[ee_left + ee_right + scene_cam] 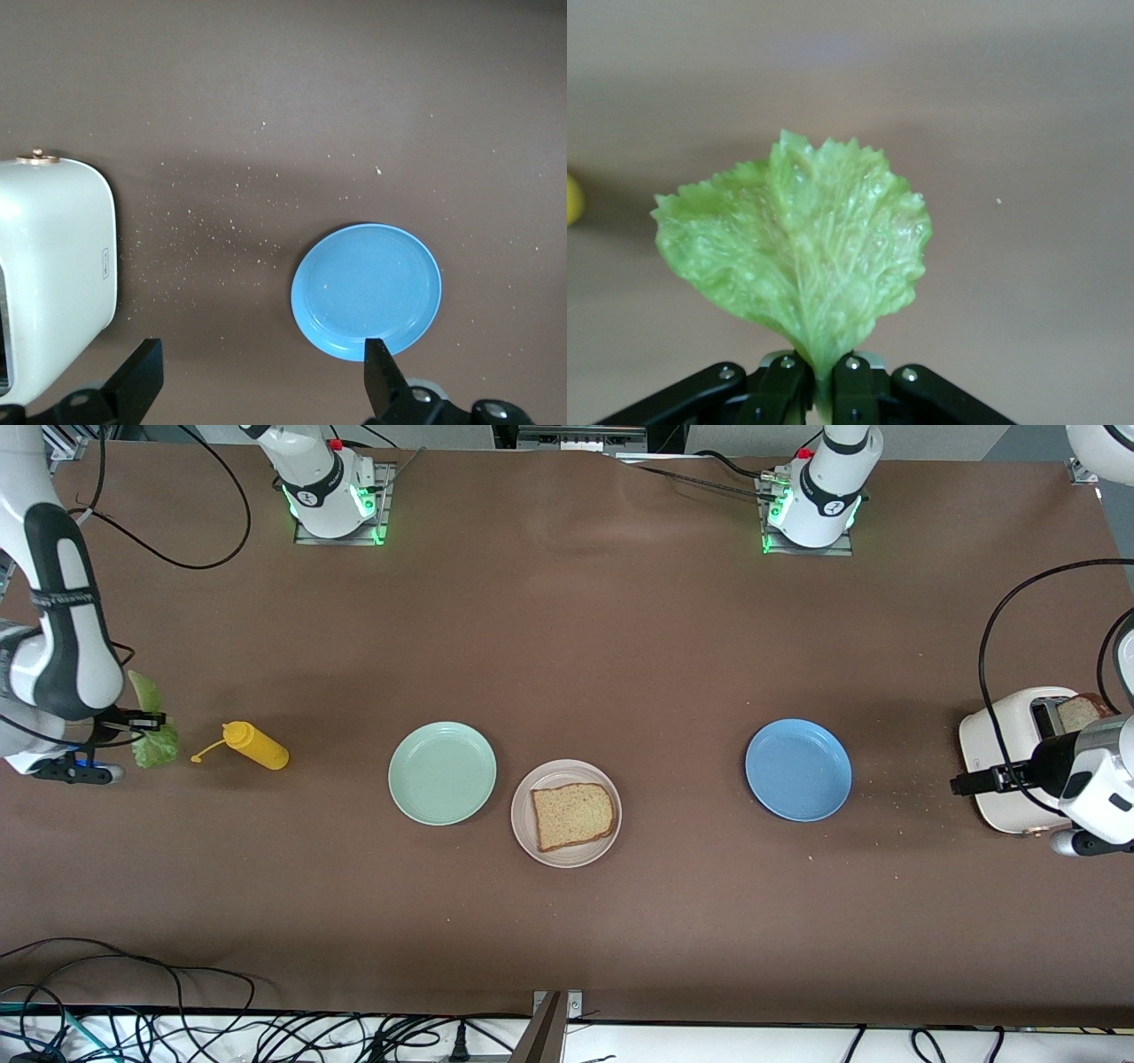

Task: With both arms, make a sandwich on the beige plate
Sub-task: 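Carry the lettuce leaf with the right gripper over the bread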

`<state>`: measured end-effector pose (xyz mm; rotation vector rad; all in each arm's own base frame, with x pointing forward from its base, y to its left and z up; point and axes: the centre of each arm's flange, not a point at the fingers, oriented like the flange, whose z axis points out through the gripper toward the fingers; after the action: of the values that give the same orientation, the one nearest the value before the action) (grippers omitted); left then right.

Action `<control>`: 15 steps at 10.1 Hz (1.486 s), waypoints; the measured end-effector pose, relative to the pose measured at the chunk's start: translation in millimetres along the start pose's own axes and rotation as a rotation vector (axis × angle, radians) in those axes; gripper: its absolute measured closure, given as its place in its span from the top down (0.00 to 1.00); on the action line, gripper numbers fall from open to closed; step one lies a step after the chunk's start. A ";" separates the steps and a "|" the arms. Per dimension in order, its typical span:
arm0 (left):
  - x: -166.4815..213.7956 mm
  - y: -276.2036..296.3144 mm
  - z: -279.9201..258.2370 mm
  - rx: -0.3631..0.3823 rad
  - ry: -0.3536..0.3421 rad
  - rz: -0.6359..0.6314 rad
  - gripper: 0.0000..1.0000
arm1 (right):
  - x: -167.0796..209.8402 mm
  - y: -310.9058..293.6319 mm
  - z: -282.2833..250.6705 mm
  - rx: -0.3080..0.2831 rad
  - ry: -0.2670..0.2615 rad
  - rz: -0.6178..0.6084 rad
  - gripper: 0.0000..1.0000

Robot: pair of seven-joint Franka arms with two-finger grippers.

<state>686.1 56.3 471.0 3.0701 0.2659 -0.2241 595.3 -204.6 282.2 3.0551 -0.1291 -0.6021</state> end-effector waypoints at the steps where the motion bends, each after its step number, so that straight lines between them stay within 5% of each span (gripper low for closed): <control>1: -5.0 5.7 -5.1 0.001 -0.008 0.011 1.00 | -6.6 -8.3 -35.2 0.004 -0.013 -0.012 0.10; 3: -7.8 9.4 -6.3 0.007 -0.017 0.018 1.00 | -19.7 -30.4 -103.3 0.009 -0.017 -0.045 0.10; 6: -7.4 1.8 -5.8 0.072 -0.015 0.017 1.00 | -23.0 -108.9 -157.4 0.013 0.047 -0.185 0.10; 13: -7.6 4.0 -3.9 0.092 -0.018 0.023 1.00 | -33.9 -364.3 -167.4 0.038 0.227 -0.612 0.10; 15: -7.5 3.9 -3.0 0.092 -0.020 0.022 1.00 | -37.6 -451.1 -138.7 -0.013 0.287 -0.717 0.10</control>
<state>679.9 51.3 475.2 3.1583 0.2262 -0.2736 647.7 249.3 406.4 3.0691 0.9929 -0.1497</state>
